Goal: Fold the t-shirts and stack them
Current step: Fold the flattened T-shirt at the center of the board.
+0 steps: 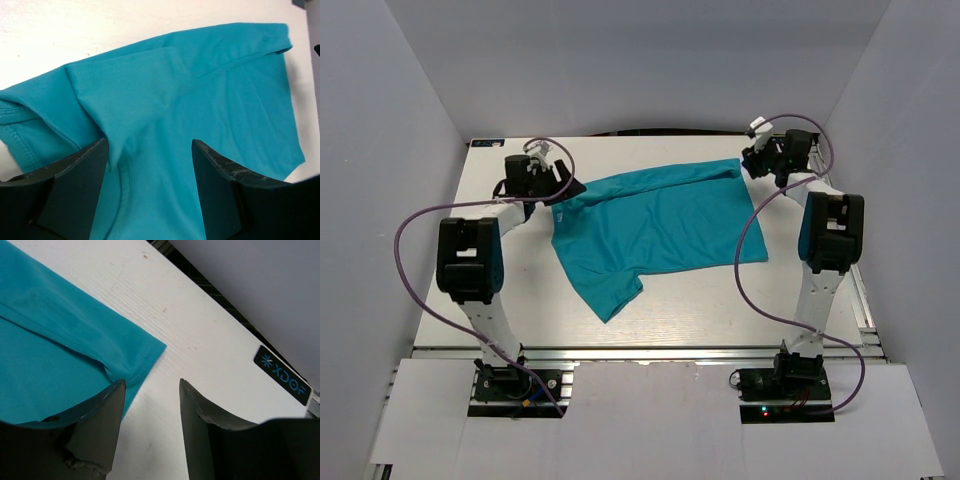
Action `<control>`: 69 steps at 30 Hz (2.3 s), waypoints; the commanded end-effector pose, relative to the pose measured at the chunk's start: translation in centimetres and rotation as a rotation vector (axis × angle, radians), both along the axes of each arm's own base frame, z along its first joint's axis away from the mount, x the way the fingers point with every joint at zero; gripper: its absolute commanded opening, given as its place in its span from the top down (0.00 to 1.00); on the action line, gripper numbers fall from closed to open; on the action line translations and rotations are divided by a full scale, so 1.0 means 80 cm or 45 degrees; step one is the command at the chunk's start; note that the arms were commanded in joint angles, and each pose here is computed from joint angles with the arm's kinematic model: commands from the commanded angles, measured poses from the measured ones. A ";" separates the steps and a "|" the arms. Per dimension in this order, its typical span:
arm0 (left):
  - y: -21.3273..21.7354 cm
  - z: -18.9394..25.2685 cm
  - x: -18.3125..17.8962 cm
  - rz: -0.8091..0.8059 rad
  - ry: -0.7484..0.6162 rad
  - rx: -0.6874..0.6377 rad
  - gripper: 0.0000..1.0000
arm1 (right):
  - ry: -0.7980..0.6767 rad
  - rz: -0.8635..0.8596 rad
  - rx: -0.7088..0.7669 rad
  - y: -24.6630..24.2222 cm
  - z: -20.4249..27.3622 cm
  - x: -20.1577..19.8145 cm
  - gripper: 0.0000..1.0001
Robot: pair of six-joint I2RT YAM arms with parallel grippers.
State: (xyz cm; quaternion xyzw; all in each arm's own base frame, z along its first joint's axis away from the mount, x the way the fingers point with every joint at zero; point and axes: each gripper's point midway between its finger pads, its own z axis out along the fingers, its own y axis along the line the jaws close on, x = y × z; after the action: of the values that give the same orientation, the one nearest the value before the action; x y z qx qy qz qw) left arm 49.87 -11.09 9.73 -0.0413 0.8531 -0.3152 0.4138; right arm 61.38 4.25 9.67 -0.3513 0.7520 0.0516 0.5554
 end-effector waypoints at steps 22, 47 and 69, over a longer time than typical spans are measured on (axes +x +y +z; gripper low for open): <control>-0.048 0.046 0.045 -0.118 0.070 -0.328 0.52 | 0.295 0.179 0.315 0.071 0.015 -0.004 0.58; -0.016 -0.067 0.022 0.088 0.317 -0.176 0.52 | 0.341 -0.109 0.091 0.039 -0.074 0.021 0.61; -0.003 0.139 0.034 0.093 -0.081 -0.160 0.28 | 0.090 0.375 0.138 0.065 0.123 -0.061 0.20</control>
State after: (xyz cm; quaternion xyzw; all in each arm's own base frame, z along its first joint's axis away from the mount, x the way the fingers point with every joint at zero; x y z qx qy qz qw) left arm 51.83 -12.12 8.64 -0.1313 0.8651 -0.3488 0.3357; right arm 59.66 8.36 10.53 -0.3478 0.7887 0.1610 0.4807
